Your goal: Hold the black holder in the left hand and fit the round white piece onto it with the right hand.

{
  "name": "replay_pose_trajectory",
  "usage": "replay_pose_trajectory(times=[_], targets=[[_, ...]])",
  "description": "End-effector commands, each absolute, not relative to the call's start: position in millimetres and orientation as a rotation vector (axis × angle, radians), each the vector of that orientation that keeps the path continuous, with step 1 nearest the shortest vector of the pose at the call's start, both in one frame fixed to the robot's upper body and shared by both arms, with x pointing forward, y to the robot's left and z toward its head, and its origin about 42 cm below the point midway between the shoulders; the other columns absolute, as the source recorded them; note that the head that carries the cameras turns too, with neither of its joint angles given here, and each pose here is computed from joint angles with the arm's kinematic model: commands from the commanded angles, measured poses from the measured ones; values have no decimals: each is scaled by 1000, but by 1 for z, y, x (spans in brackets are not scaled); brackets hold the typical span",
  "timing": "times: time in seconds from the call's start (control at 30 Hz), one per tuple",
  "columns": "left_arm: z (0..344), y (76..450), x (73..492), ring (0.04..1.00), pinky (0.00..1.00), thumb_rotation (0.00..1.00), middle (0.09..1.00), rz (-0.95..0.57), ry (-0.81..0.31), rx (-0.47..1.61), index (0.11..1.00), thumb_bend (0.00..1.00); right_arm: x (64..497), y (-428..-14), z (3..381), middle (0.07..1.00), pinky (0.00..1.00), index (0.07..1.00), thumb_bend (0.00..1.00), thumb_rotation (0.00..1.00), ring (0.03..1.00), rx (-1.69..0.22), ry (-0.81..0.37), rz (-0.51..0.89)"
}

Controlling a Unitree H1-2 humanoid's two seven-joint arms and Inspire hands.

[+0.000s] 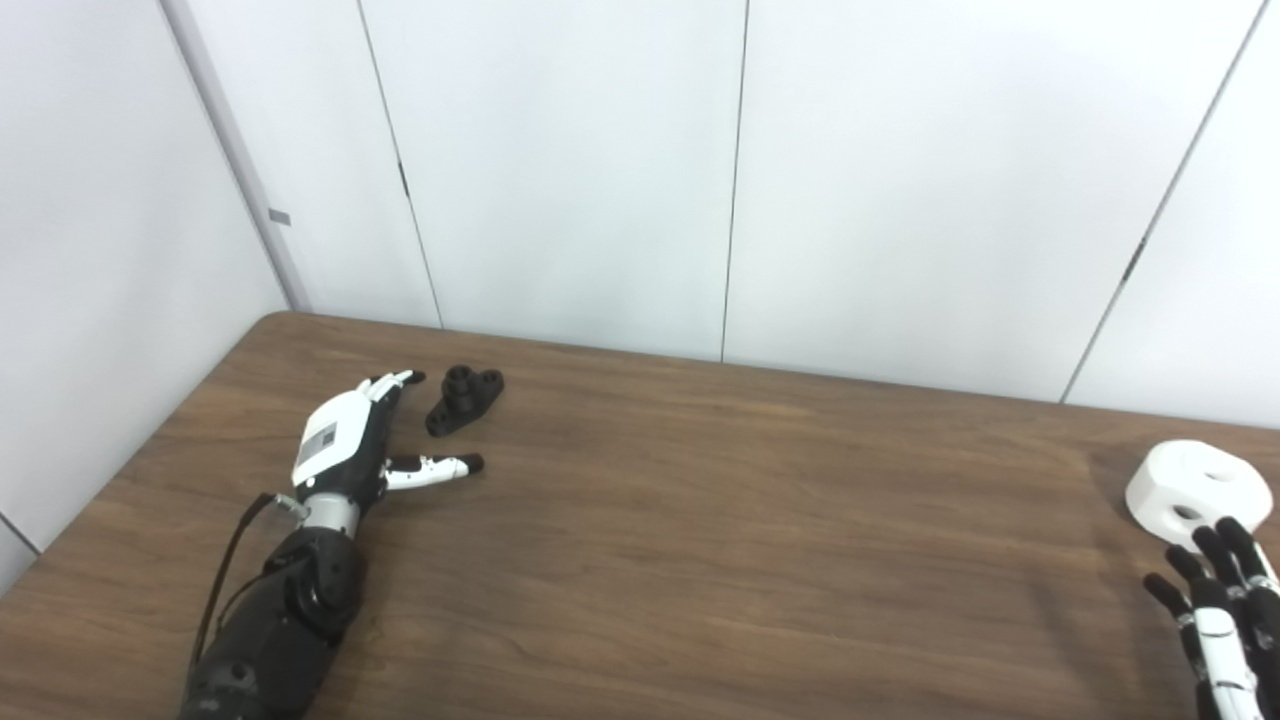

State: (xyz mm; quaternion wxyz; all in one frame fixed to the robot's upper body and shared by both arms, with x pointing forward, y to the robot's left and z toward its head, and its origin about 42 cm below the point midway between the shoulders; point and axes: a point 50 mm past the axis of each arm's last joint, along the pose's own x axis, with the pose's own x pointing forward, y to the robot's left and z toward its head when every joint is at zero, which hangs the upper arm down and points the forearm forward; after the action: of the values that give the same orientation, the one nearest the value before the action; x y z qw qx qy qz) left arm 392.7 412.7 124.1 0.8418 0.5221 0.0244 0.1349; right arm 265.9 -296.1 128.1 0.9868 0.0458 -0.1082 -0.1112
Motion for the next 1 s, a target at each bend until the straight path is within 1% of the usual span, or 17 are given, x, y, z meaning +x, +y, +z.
replay_pose_trajectory(times=[0.0, 0.07, 0.13, 0.3, 0.4, 0.5, 0.57, 0.6, 0.63, 0.73, 0.87, 0.9, 0.93, 0.97], targets=[[153, 422, 410, 986, 999, 383, 917, 313, 4, 1204, 848, 1000, 268, -294, 142, 904, 797, 891, 280, 582, 878, 83, -283, -207], [154, 421, 413, 988, 1000, 388, 915, 302, 4, 1237, 840, 1000, 267, -294, 142, 899, 800, 884, 288, 548, 873, 97, -286, -209], [156, 421, 414, 984, 1000, 371, 909, 300, -2, 1261, 827, 1000, 267, -294, 142, 890, 794, 876, 287, 526, 862, 95, -289, -210], [159, 419, 419, 966, 1000, 366, 892, 297, -15, 1268, 792, 1000, 265, -293, 143, 895, 789, 880, 278, 533, 866, 85, -286, -208], [160, 419, 422, 942, 1000, 383, 861, 295, -34, 1264, 744, 1000, 264, -292, 143, 893, 779, 876, 288, 536, 863, 91, -287, -203], [161, 417, 425, 930, 1000, 369, 837, 305, -54, 1242, 708, 998, 263, -291, 144, 895, 778, 874, 300, 530, 863, 88, -289, -204], [161, 415, 428, 919, 1000, 340, 817, 317, -67, 1239, 684, 981, 262, -290, 146, 890, 776, 867, 306, 522, 861, 90, -292, -208], [161, 414, 429, 905, 1000, 304, 802, 321, -72, 1240, 658, 949, 261, -290, 147, 884, 772, 861, 316, 521, 852, 89, -293, -209], [161, 412, 431, 900, 1000, 291, 797, 321, -80, 1245, 649, 938, 261, -290, 148, 882, 771, 859, 319, 521, 849, 86, -297, -209], [162, 408, 433, 878, 987, 238, 768, 317, -116, 1249, 581, 894, 259, -291, 150, 884, 768, 865, 312, 526, 844, 79, -306, -207], [164, 402, 435, 869, 976, 165, 749, 305, -140, 1254, 550, 846, 259, -293, 151, 883, 775, 860, 314, 522, 843, 91, -317, -204], [165, 401, 436, 866, 973, 118, 745, 307, -149, 1258, 520, 689, 258, -293, 151, 885, 776, 860, 318, 515, 844, 90, -319, -204], [165, 399, 436, 862, 969, 93, 739, 310, -159, 1261, 505, 609, 258, -293, 151, 885, 775, 860, 319, 512, 846, 86, -322, -204], [166, 398, 437, 854, 960, 77, 731, 313, -166, 1264, 495, 559, 258, -293, 151, 886, 773, 859, 320, 512, 848, 83, -323, -204]])
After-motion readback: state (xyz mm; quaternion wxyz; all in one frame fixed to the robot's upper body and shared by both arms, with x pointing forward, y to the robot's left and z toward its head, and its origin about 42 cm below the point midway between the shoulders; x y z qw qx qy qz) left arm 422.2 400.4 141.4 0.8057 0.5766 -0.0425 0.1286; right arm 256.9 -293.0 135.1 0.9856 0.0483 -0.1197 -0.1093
